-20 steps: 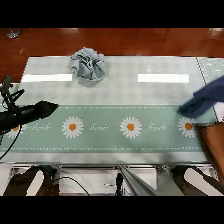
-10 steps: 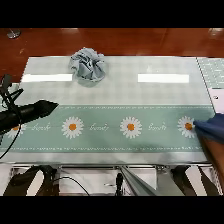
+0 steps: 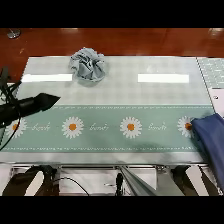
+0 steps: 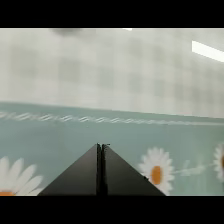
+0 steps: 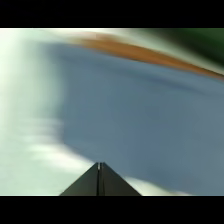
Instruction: Fold the shirts.
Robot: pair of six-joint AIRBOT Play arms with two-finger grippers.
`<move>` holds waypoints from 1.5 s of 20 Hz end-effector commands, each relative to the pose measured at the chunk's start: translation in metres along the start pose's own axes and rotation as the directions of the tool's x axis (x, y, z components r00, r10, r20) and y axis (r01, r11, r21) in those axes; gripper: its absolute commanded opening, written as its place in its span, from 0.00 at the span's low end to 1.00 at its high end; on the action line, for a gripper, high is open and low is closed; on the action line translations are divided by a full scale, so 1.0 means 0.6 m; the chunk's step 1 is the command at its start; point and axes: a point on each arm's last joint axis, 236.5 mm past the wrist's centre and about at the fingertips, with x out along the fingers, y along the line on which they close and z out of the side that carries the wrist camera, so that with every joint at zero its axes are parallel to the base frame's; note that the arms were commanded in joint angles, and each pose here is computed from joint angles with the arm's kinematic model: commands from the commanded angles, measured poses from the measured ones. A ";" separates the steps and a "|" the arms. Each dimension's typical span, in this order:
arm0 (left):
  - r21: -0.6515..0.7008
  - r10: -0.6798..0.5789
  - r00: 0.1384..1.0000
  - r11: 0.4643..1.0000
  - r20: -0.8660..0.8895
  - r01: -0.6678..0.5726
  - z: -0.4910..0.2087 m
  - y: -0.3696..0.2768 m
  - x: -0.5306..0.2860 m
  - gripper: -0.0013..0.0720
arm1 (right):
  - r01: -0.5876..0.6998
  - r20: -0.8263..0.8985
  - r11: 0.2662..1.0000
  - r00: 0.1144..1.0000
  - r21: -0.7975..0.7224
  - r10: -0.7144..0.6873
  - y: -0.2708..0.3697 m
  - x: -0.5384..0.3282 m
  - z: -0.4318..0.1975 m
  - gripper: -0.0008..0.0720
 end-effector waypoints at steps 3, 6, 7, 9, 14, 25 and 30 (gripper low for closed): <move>0.296 -0.210 0.973 0.927 -0.094 0.229 0.098 -0.225 0.063 0.05 | -0.708 -0.215 0.537 0.675 -0.458 0.706 0.476 -0.025 -0.074 0.04; 0.438 0.037 0.988 0.899 -0.147 0.031 0.091 -0.208 0.129 0.05 | -0.370 -0.264 0.498 0.925 -0.784 0.272 0.459 0.136 -0.209 0.04; 0.381 0.173 0.970 0.919 -0.170 -0.097 0.072 -0.151 0.149 0.05 | -0.248 -0.213 0.515 0.969 -0.821 0.128 0.431 0.183 -0.226 0.04; 0.272 0.332 0.909 0.926 -0.252 -0.263 0.017 -0.049 0.182 0.05 | -0.114 -0.150 0.486 0.988 -0.866 -0.037 0.399 0.255 -0.253 0.04; 0.252 0.437 0.787 0.898 -0.435 -0.360 -0.068 0.072 0.198 0.05 | -0.076 -0.190 0.539 0.969 -0.839 -0.159 0.368 0.320 -0.281 0.04; 0.245 0.441 0.783 0.897 -0.439 -0.369 -0.065 0.079 0.194 0.05 | -0.076 -0.194 0.537 0.967 -0.840 -0.167 0.364 0.318 -0.282 0.04; 0.244 0.441 0.783 0.897 -0.439 -0.369 -0.065 0.079 0.194 0.05 | -0.076 -0.194 0.537 0.967 -0.840 -0.167 0.364 0.318 -0.282 0.04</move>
